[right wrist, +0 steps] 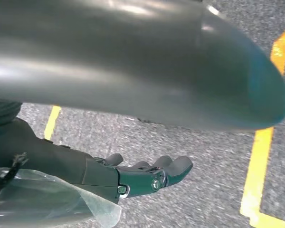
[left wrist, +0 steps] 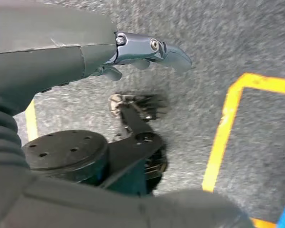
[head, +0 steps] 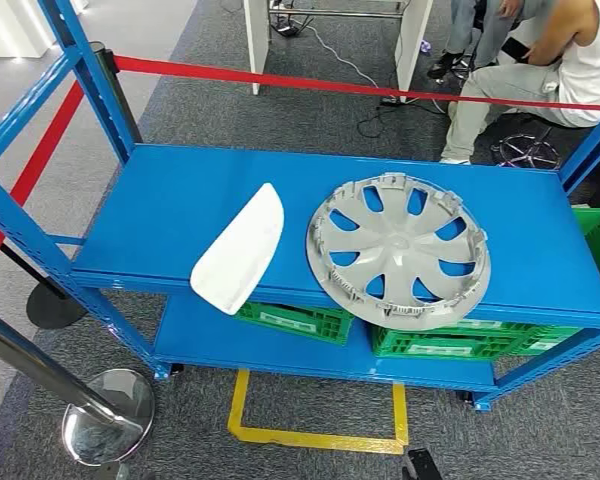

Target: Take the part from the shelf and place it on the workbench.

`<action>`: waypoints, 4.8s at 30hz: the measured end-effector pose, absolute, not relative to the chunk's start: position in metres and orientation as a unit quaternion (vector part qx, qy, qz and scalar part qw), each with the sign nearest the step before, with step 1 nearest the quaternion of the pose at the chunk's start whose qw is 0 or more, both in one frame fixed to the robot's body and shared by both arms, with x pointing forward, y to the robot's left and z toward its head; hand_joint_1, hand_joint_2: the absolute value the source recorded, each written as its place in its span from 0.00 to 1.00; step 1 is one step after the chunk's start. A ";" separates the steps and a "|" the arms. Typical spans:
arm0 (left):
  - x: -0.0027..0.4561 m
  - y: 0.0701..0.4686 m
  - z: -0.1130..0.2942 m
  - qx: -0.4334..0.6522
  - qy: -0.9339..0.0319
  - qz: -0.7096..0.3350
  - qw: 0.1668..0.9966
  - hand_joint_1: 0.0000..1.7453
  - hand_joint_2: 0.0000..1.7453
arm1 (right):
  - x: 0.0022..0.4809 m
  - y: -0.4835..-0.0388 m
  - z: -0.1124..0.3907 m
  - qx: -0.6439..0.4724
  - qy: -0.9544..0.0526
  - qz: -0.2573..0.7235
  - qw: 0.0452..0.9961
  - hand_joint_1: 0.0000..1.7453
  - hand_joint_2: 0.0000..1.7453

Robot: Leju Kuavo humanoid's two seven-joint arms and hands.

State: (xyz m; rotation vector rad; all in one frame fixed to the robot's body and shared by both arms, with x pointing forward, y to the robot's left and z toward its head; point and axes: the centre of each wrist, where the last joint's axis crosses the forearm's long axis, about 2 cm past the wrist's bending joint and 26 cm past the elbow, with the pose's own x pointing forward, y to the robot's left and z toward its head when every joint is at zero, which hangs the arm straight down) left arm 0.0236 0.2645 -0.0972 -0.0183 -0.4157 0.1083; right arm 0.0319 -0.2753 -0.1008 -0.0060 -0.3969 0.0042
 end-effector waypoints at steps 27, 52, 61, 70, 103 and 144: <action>0.075 0.332 -0.022 0.182 -0.542 0.108 0.814 0.00 0.00 | 0.018 -0.275 -0.085 -0.099 -0.240 0.013 0.966 0.00 0.00; 0.125 0.394 0.102 0.441 -0.744 -0.060 0.498 0.00 1.00 | 0.009 -0.277 -0.085 -0.094 -0.241 0.033 0.965 0.00 0.00; 0.151 0.389 0.113 0.380 -0.743 -0.095 0.543 0.00 1.00 | 0.010 -0.277 -0.087 -0.096 -0.231 0.034 0.968 0.00 0.00; 0.183 0.351 0.118 0.162 -0.788 -0.030 0.593 0.00 1.00 | 0.010 -0.277 -0.089 -0.096 -0.227 0.046 0.968 0.00 0.00; 0.240 0.285 0.123 0.339 -0.683 -0.447 0.467 0.00 1.00 | 0.017 -0.268 -0.094 -0.078 -0.221 0.057 0.970 0.00 0.00; 0.271 0.244 0.094 0.371 -0.589 -0.599 0.396 0.00 1.00 | 0.024 -0.269 -0.096 -0.076 -0.230 0.059 0.969 0.00 0.00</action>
